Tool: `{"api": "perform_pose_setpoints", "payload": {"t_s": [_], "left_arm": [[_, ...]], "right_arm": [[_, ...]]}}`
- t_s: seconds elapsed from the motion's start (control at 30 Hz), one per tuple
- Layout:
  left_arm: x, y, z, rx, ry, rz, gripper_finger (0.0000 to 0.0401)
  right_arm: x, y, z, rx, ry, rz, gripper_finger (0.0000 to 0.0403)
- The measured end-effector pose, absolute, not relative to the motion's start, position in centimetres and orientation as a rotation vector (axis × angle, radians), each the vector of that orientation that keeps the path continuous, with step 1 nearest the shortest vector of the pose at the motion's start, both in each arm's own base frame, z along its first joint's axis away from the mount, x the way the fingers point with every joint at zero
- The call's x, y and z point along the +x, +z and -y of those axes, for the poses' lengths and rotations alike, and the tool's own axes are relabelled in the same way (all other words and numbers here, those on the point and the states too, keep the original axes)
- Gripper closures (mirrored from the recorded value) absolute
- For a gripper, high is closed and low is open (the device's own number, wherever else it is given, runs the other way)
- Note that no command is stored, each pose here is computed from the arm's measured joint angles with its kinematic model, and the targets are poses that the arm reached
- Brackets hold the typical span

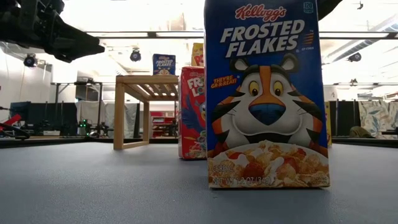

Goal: Stack cereal on shelf
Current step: Put the top red cereal box on the shelf aligned with the other red cereal box, then put the red cereal box on the shelf aligned with the other red cereal boxes

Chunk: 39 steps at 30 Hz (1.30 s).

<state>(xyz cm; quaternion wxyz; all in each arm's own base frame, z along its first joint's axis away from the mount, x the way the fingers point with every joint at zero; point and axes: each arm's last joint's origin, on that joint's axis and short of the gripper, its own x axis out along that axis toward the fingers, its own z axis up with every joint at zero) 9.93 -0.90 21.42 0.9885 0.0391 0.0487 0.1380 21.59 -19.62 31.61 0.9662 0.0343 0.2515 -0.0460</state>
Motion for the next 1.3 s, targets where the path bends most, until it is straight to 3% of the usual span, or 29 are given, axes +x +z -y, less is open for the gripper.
{"api": "perform_pose_setpoints", "payload": {"t_s": [0.6,0.93,1.3], "left_arm": [[9.9,21.4,0.9,0.079,0.277,-0.098,0.0170],[9.9,21.4,0.9,0.078,0.277,-0.098,0.0170],[9.9,21.4,0.9,0.079,0.277,-0.098,0.0170]], "right_arm": [[17.0,33.9,17.9,0.053,-0.175,-0.502,0.0161],[13.3,34.6,14.8,-0.057,-0.283,-0.367,0.0161],[13.6,33.1,10.3,-0.004,0.049,-0.146,0.0160]]}}
